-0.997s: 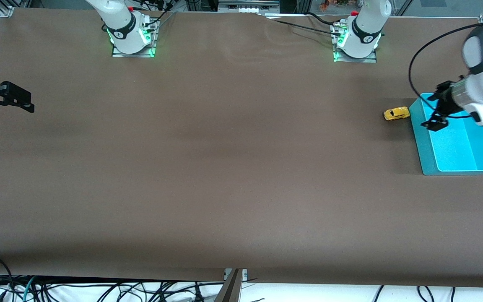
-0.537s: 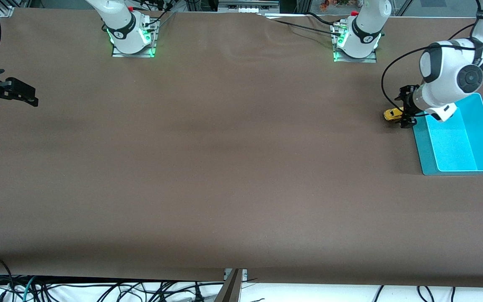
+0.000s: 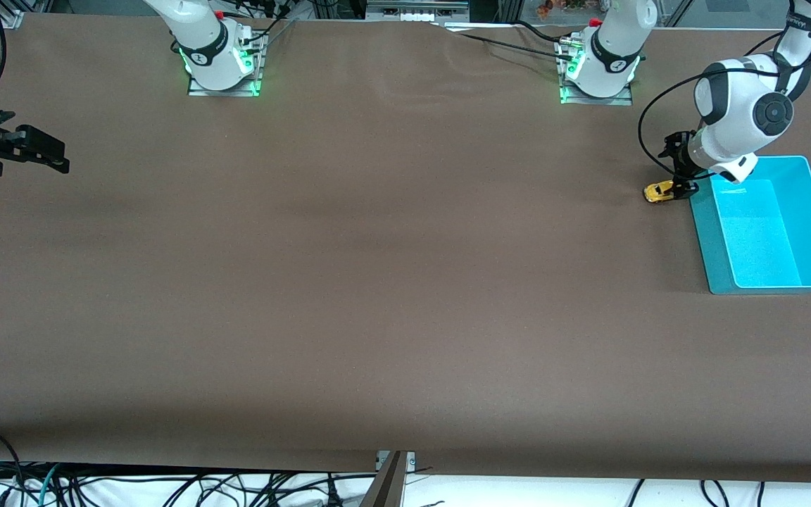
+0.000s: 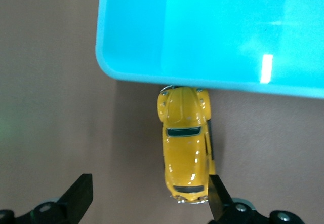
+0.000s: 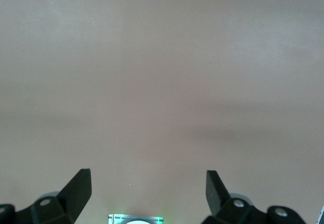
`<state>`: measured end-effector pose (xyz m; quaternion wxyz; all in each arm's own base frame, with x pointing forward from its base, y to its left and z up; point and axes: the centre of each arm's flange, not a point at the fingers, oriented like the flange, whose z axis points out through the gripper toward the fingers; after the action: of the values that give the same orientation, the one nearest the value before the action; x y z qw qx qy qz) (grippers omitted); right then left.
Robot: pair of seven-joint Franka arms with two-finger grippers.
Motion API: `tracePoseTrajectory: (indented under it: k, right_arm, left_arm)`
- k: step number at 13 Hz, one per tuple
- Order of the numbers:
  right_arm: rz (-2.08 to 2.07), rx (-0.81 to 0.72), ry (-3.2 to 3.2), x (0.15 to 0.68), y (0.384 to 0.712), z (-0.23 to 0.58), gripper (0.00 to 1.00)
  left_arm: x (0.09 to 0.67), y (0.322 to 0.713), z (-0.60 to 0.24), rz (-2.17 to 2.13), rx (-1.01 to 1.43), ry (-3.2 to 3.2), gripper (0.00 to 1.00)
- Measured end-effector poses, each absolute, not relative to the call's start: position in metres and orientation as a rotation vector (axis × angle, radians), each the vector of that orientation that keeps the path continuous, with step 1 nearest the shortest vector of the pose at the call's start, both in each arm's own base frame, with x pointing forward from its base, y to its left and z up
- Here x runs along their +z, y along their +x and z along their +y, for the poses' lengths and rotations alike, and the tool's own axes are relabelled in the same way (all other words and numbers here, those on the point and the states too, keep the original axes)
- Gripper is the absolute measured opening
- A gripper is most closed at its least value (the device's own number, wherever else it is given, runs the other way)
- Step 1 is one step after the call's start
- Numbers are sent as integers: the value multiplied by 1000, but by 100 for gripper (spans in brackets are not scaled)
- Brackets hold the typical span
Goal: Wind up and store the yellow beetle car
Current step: 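Close the left gripper on the yellow car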
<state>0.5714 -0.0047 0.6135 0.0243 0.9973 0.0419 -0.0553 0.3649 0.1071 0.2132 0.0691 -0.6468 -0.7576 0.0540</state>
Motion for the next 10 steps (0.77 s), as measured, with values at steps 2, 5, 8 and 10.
tracePoseTrajectory:
  k: [2,5,8,10]
  right_arm:
    - [129,-174,3088,612,572,-5,100]
    - [128,-174,3088,612,572,-5,100]
    - [124,-174,3088,612,572,-7,100]
    - [119,-173,3089,612,572,-8,100]
  left_arm:
    - [217,368,114,-2354,113,-1902,100]
    - [219,371,118,-2415,67,-1865,100]
    - [212,372,117,-2436,56,-1841,100]
    - [207,372,115,-2435,56,-1839,100]
